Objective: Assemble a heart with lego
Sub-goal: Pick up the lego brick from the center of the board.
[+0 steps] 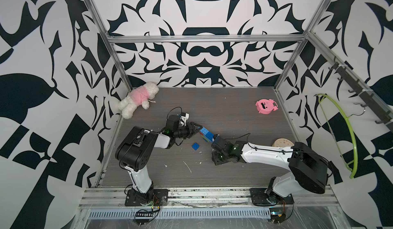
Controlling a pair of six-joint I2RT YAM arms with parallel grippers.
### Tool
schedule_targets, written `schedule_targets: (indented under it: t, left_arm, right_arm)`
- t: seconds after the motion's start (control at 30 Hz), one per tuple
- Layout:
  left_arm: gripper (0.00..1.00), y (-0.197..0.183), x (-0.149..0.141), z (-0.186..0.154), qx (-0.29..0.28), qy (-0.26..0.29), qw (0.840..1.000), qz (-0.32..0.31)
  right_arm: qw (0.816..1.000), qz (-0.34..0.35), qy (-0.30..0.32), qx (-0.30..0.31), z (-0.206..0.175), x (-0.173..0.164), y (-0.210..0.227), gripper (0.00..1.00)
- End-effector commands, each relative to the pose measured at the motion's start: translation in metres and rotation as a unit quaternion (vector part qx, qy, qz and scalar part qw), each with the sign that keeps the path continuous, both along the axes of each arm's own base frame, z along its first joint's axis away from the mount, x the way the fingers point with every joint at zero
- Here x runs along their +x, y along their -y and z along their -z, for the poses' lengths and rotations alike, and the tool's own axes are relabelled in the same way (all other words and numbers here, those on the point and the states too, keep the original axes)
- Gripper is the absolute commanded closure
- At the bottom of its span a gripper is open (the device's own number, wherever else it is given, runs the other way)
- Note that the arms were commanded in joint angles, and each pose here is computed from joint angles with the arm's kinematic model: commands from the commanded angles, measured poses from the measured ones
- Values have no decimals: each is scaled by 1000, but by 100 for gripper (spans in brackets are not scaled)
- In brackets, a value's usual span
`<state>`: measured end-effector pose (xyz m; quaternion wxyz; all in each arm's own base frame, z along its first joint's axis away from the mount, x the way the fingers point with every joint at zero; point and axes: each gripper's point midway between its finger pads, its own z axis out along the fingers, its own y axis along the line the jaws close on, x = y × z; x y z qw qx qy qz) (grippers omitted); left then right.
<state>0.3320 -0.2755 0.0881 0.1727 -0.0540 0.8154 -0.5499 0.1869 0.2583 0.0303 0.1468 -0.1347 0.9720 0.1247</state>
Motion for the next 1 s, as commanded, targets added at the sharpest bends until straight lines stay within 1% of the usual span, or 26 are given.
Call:
schedule_targets:
  t: [0.0, 0.1, 0.27, 0.6, 0.73, 0.97]
  left_arm:
    - [48, -1, -4, 4, 1, 2, 1000, 9]
    - [48, -1, -5, 5, 1, 1, 1000, 10]
    - [48, -1, -5, 6, 3, 1, 1000, 10]
    - [47, -1, -5, 4, 2, 2, 1000, 11]
    - [48, -1, -6, 5, 4, 1, 1000, 12]
    - [48, 0, -5, 4, 2, 2, 1000, 12]
  right_arm:
    - [1000, 1, 7, 5, -8, 4, -6, 51]
    - [1000, 6, 16, -5, -12, 5, 2, 48]
    - [1000, 10, 24, -10, -20, 4, 9, 48]
    - [999, 17, 2, 27, -12, 1, -7, 47]
    - [999, 25, -5, 34, -8, -1, -8, 47]
    - [999, 13, -15, 41, -4, 0, -20, 47]
